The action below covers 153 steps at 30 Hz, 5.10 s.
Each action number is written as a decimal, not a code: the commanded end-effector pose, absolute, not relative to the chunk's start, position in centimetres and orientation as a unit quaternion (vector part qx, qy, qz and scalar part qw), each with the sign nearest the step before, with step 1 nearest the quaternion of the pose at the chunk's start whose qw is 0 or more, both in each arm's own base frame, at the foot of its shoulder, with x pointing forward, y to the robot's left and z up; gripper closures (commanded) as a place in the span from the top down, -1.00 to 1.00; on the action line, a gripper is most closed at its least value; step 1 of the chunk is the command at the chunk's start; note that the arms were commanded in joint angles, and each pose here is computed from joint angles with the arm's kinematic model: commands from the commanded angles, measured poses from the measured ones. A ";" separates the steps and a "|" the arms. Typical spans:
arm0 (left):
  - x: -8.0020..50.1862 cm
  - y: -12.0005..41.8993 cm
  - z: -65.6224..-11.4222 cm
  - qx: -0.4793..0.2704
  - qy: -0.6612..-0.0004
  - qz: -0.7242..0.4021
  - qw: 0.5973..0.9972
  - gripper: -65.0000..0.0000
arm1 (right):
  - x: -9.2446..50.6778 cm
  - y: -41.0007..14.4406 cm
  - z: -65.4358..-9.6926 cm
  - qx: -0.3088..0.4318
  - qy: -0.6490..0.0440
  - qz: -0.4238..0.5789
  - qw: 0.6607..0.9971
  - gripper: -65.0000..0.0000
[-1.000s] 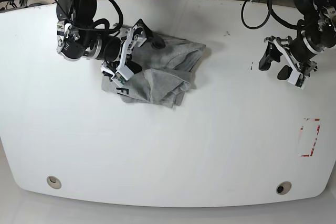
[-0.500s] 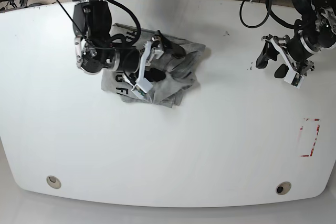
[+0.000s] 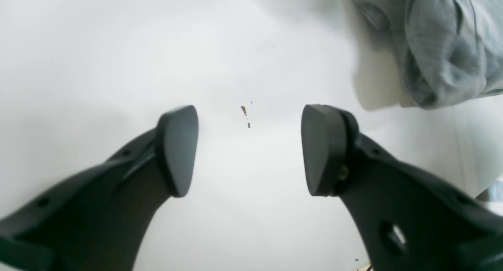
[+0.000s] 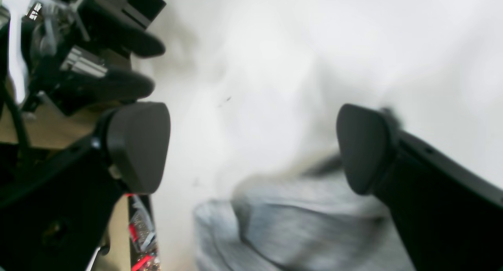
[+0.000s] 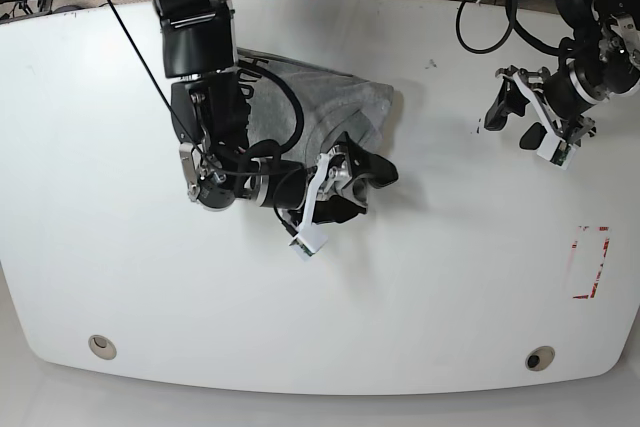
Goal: Fold the T-shirt properly
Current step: 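Grasp the folded bundle with both grippers and straighten it, then carry the folded shirt with the left gripper to the table corner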
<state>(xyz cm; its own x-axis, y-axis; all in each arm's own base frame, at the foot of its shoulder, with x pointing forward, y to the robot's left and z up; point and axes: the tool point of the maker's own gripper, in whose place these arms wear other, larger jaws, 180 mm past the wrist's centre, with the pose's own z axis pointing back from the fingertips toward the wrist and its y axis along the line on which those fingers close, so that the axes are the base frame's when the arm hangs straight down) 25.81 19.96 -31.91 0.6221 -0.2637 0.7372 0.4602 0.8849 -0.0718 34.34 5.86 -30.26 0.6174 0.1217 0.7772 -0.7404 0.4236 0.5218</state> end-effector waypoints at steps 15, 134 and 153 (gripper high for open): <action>26.8 7.4 -30.7 -0.234 -0.381 -0.359 0.819 0.18 | 35.3 -6.7 -29.3 0.378 -0.397 0.237 0.802 0.75; 28.6 35.1 -41.6 0.043 -0.304 -0.083 0.948 0.25 | 28.4 -19.8 -34.1 0.046 -0.343 0.195 0.918 -0.47; 30.9 42.1 -30.3 0.158 -0.324 -0.197 0.912 0.24 | 28.6 -19.3 -33.7 0.058 -0.381 0.192 0.902 -0.47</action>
